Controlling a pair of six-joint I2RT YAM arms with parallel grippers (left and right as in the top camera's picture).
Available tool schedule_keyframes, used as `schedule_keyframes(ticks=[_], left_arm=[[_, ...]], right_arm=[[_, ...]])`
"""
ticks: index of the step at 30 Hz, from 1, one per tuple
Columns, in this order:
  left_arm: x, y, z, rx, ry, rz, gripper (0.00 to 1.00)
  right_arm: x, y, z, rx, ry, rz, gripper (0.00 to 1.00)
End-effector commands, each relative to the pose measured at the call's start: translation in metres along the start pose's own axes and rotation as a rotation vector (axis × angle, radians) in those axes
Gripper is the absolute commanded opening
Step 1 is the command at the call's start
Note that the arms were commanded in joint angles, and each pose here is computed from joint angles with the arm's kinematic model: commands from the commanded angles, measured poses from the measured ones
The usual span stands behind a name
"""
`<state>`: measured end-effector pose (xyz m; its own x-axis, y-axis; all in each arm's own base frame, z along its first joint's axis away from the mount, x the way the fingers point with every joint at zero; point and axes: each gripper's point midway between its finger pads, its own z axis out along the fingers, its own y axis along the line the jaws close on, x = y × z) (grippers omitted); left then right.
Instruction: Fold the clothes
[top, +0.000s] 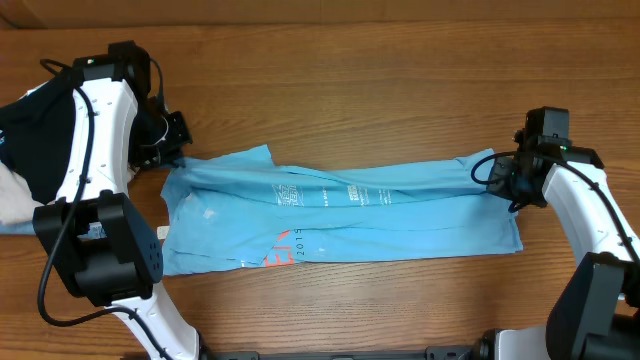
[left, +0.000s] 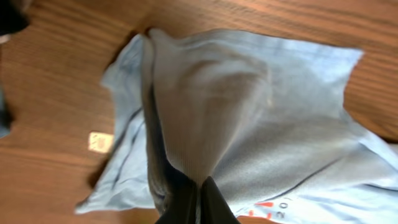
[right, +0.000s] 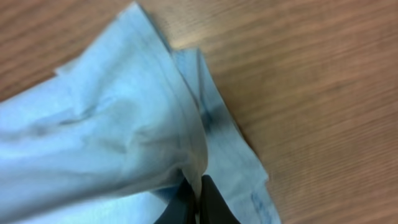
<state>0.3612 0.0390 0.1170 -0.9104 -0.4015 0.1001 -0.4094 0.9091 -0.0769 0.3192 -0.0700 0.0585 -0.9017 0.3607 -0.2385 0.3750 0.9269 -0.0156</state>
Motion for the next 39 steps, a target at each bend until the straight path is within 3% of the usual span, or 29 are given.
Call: schedule_keyframes(ticks=[1, 13, 20, 39], left_arm=[[0.007, 0.014, -0.003, -0.07, 0.001, -0.012, 0.04], [0.045, 0.026, 0.038, -0.111, 0.151, -0.017, 0.04], [0.069, 0.026, 0.046, -0.075, 0.189, -0.018, 0.04], [0.107, 0.029, 0.005, -0.022, 0.053, -0.002, 0.06]], right_arm=[[-0.004, -0.012, -0.012, 0.023, -0.023, 0.148, 0.04], [0.02, -0.05, -0.011, 0.061, 0.087, 0.409, 0.04], [0.023, -0.053, -0.011, 0.056, 0.101, 0.431, 0.04], [0.019, -0.04, -0.01, -0.024, 0.098, 0.424, 0.04]])
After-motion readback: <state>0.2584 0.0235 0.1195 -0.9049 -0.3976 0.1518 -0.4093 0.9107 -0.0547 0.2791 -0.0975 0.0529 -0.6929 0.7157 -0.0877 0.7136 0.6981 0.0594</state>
